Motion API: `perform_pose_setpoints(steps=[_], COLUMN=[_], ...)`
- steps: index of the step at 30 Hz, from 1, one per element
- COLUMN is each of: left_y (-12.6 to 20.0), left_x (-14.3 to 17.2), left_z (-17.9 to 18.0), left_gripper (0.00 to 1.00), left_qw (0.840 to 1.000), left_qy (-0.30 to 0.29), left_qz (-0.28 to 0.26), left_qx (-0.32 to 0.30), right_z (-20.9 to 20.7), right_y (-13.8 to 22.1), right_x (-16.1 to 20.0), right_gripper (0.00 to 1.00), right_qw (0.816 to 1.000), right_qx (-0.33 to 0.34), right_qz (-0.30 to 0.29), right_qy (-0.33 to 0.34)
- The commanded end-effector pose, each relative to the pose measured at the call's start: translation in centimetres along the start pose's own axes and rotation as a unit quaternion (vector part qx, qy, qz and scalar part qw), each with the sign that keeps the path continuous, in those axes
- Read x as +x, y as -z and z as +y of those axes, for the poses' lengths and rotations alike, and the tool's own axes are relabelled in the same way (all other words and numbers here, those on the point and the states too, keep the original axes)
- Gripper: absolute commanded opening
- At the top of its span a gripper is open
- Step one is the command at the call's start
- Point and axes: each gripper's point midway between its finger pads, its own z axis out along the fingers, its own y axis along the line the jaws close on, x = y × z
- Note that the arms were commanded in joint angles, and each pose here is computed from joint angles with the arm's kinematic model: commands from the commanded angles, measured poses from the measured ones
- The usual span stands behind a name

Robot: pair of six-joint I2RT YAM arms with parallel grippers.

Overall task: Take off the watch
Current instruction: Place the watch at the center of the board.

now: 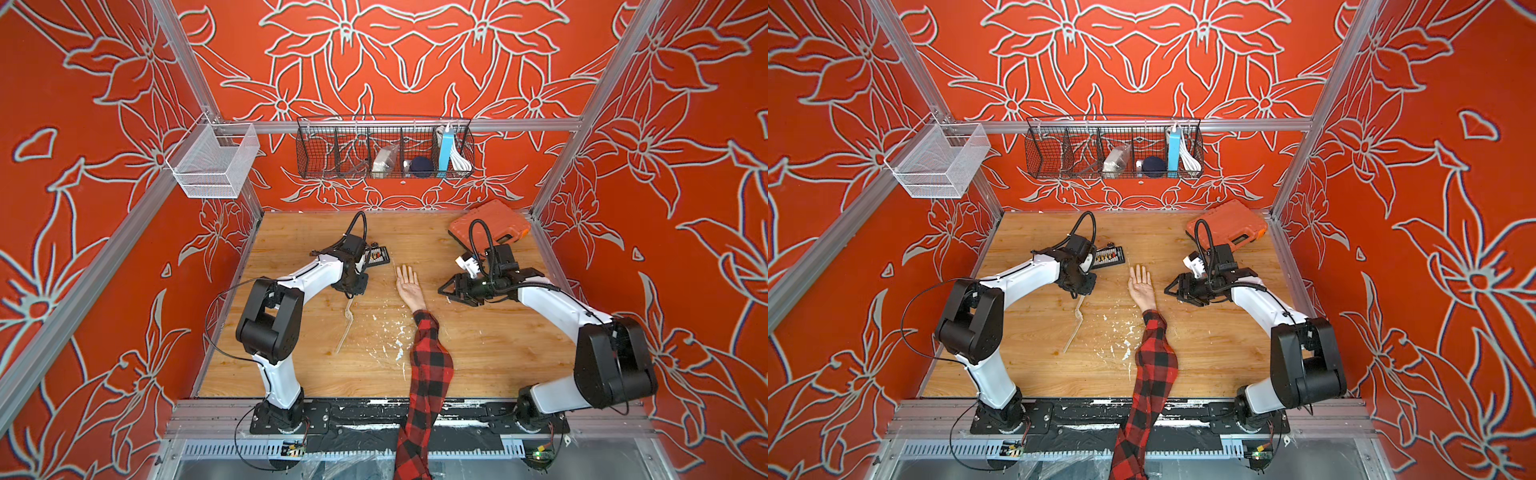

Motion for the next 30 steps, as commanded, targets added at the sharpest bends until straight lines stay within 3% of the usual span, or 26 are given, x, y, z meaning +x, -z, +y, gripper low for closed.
perform_pose_setpoints(steps=[1,11,21,24,30], left_y=[-0.5,-1.3,-0.9,-0.2,1.2], left_x=[-0.7,-2.2,-2.9,-3.3,-3.9], left_z=[0.7,2.1,1.9,2.2,3.2], left_gripper=[0.08,0.11,0.23,0.32,0.55], left_qw=[1.000,0.998,0.998,0.997,0.995], left_qy=[0.008,0.029,0.037,0.037,0.049], left_qz=[-0.011,-0.029,-0.041,-0.053,-0.080], left_qx=[-0.009,-0.038,-0.032,-0.038,-0.043], right_z=[-0.1,0.3,0.0,-0.7,-2.8], right_y=[0.2,0.8,1.1,1.3,2.7], right_x=[0.8,0.6,0.4,0.2,-0.9], right_gripper=[0.62,0.62,0.62,0.63,0.77], right_qw=[1.000,1.000,0.999,0.998,0.986], right_qx=[0.007,0.018,0.033,0.057,0.146], right_qz=[0.003,0.002,-0.004,-0.012,-0.032], right_qy=[0.009,0.020,0.028,0.039,0.068])
